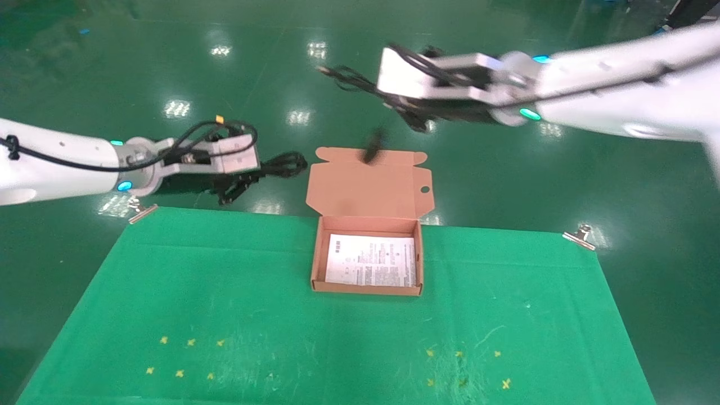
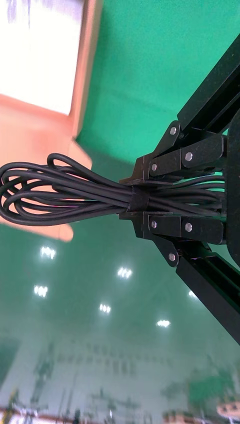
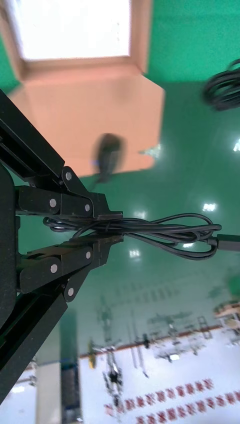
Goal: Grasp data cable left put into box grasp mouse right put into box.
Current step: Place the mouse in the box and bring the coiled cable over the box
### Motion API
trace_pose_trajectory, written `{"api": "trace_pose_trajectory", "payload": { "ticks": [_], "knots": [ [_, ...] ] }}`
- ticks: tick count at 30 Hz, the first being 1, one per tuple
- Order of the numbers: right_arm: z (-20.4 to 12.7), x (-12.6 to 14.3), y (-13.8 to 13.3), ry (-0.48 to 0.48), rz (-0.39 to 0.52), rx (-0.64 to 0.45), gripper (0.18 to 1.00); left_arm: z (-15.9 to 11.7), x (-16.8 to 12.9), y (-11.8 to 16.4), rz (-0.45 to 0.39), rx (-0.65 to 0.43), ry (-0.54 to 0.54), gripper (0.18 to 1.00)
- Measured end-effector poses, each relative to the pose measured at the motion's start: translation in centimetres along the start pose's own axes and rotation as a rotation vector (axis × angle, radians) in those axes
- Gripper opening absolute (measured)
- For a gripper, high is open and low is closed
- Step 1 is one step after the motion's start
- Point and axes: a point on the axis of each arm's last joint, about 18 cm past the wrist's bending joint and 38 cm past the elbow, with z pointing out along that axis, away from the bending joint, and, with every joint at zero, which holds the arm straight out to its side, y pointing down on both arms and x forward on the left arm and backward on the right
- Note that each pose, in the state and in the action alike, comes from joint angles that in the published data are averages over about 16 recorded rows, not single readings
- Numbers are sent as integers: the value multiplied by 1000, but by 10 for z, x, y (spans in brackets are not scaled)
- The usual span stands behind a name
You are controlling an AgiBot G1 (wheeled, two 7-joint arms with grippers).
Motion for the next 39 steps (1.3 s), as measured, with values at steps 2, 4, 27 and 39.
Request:
{"api": "trace_pose_trajectory", "payload": {
  "ticks": [2,4,27,39],
  "knots": [
    [9,5,-11,-3,-14,12,229,0,-8,-5,2,-5,-27,268],
    [16,10,-20,-4,-24,20,229,-1,-15,-8,3,-9,-52,268],
    [48,-29,-20,-107,-19,-17,229,-19,-20,43,-19,-173,-106,267],
    [67,-73,-44,-170,17,55,229,-30,-21,65,-59,-261,-115,267]
  ]
}}
